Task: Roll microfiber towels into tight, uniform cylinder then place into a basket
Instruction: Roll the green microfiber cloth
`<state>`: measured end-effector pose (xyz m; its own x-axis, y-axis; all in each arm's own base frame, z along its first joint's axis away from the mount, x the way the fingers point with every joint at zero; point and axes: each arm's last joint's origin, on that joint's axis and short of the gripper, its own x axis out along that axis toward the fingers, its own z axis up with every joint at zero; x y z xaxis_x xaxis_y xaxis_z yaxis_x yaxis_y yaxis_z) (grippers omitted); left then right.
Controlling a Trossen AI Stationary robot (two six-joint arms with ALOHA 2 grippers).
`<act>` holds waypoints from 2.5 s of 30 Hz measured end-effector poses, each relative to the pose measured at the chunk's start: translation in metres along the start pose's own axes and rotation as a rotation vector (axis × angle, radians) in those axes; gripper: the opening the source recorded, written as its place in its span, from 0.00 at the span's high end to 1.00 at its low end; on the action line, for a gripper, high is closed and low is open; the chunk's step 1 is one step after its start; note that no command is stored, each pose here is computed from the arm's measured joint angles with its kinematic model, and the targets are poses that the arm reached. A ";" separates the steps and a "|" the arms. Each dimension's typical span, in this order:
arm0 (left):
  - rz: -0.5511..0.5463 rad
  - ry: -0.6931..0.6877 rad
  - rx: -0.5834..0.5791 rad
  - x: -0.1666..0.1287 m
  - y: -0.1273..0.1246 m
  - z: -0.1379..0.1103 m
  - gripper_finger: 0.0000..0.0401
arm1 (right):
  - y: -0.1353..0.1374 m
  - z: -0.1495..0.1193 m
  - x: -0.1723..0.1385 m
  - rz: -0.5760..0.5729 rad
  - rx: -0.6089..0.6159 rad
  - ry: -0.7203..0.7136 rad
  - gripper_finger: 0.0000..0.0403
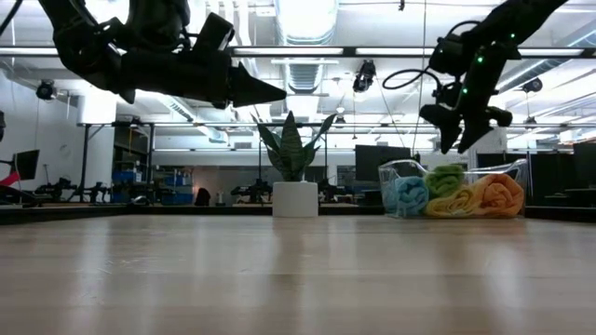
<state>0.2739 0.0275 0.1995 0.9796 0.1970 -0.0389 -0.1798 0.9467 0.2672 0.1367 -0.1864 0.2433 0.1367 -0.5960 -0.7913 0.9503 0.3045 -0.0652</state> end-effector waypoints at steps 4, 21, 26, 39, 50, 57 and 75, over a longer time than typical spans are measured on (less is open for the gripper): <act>-0.003 0.011 0.001 0.000 0.000 -0.001 1.00 | 0.007 -0.005 0.000 0.030 -0.037 -0.007 0.58; -0.007 0.026 0.003 0.000 -0.001 -0.003 1.00 | 0.018 -0.061 0.048 0.096 0.048 -0.195 0.98; -0.005 0.020 0.002 0.001 0.000 -0.001 1.00 | 0.017 -0.069 0.055 0.089 0.059 -0.147 0.98; 0.036 0.026 0.001 -0.002 0.001 -0.001 1.00 | 0.014 -0.032 0.004 0.171 0.050 -0.367 0.98; 0.174 0.026 -0.055 -0.007 0.010 0.005 1.00 | 0.006 -0.075 -0.067 0.433 -0.128 -0.679 0.98; 0.174 0.020 -0.107 -0.006 0.010 0.006 1.00 | 0.004 -0.079 -0.047 0.314 -0.075 -0.590 0.98; 0.157 0.095 -0.093 -0.008 0.007 -0.005 1.00 | 0.022 -0.036 -0.012 0.432 0.267 -0.578 0.98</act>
<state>0.2643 0.0339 0.1974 0.9268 0.3633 -0.0955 -0.3417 0.9209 0.1877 0.1463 -0.1460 0.2293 0.5658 -0.7809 -0.2647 0.8046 0.4528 0.3841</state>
